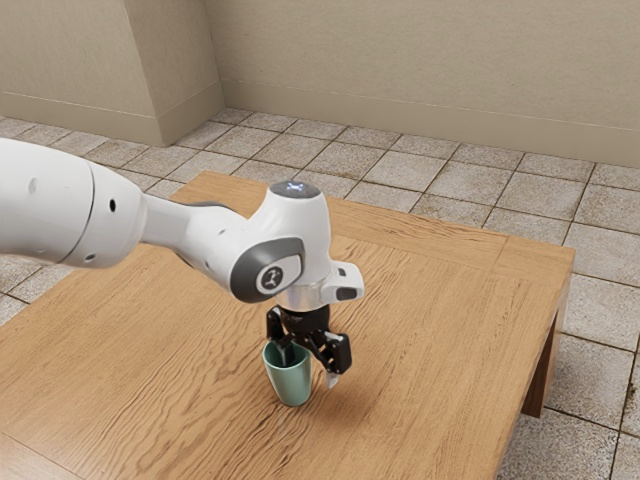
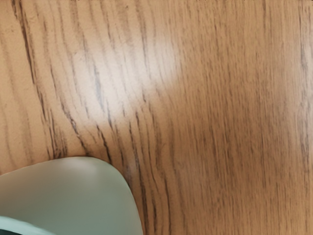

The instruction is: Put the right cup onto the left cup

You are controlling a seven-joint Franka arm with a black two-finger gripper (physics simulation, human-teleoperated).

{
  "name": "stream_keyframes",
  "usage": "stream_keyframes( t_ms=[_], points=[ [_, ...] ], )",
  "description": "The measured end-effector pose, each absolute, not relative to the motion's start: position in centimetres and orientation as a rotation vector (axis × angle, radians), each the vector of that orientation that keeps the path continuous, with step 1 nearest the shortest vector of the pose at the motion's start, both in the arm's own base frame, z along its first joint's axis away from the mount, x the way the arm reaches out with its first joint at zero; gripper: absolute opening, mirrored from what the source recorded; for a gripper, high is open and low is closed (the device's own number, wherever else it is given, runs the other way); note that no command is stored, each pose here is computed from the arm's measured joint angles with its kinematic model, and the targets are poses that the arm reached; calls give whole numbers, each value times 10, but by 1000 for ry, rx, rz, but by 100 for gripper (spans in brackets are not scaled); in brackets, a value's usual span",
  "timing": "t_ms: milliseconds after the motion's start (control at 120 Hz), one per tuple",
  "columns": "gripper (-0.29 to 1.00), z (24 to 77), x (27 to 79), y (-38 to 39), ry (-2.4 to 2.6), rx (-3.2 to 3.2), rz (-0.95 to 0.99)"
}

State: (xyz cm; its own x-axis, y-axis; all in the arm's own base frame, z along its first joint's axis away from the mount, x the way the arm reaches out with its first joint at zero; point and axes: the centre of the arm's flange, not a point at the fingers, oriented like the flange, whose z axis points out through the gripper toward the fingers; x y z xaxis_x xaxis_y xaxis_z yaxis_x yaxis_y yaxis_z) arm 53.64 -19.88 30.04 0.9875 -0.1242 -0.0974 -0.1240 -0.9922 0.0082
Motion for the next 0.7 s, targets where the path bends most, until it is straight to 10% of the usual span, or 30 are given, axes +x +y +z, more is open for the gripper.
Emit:
stream_keyframes(
  t_ms=[275,700],
  points=[
    [9,305,543,-196,-183,3130,-119],
    [-6,326,552,-189,-166,3140,-98]
  ],
)
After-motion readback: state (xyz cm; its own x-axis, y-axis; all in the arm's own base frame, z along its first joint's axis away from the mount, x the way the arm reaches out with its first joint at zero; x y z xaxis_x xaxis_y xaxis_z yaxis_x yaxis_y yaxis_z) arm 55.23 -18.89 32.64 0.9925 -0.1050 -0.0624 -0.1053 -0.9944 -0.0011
